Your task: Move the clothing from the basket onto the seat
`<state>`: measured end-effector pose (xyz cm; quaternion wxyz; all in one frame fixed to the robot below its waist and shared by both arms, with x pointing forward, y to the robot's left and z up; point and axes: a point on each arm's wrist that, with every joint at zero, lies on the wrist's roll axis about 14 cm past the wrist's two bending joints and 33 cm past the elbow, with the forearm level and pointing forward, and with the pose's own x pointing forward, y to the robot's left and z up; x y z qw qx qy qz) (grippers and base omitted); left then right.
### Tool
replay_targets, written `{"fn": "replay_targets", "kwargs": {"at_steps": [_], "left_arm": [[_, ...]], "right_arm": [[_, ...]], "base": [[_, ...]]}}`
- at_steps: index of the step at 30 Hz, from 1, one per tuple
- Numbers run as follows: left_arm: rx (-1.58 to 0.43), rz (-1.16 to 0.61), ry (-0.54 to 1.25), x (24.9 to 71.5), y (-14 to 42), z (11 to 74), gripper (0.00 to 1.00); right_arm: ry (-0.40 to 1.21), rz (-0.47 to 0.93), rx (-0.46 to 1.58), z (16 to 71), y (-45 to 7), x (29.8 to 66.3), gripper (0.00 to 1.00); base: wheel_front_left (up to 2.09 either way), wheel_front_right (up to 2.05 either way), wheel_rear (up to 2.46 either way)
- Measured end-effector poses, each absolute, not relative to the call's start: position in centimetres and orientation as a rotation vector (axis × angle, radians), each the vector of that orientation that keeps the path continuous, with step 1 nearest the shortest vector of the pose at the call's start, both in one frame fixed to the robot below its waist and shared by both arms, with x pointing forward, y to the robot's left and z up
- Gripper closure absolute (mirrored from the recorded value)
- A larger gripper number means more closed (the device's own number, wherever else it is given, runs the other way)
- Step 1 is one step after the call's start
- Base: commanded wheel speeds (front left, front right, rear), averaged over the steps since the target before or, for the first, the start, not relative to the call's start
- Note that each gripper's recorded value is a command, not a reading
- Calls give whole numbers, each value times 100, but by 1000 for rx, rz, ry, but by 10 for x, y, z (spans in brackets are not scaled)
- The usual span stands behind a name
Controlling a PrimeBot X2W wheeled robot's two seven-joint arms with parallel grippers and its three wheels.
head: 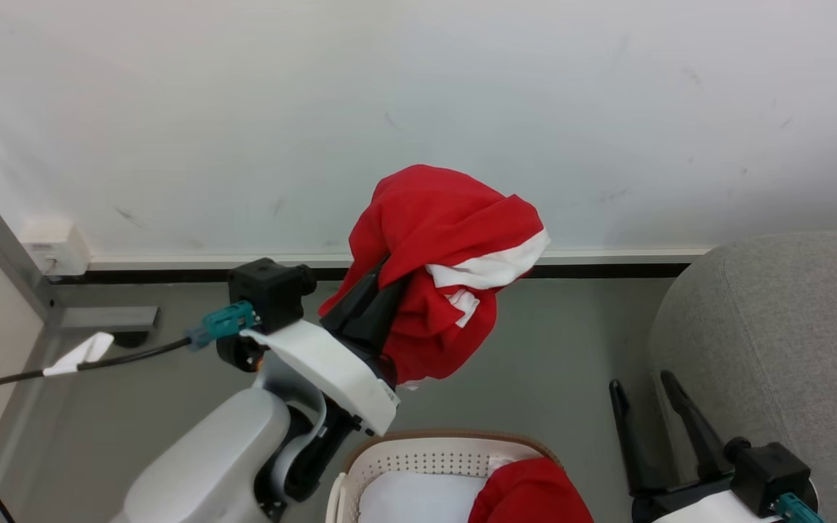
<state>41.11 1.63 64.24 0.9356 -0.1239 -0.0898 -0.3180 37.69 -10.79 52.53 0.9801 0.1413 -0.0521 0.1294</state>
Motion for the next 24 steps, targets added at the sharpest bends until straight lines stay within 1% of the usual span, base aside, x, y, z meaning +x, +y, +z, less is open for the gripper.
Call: {"fn": "replay_targets", "kwargs": {"at_steps": [7, 14, 18, 24], "left_arm": [[-273, -647, -168, 409, 17, 638, 100], [-287, -655, -151, 403, 15, 633, 100], [-309, -655, -133, 396, 12, 628, 100], [-332, -670, -107, 381, 7, 621, 100]], "right_arm": [[-95, 358, 274, 526, -77, 371, 0], [-49, 570, 242, 521, -11, 352, 0], [-38, 664, 231, 521, 16, 346, 0], [-37, 721, 191, 523, 32, 351, 0]], "base": [[0, 0, 0], [0, 0, 0], [0, 0, 0], [0, 0, 0]]}}
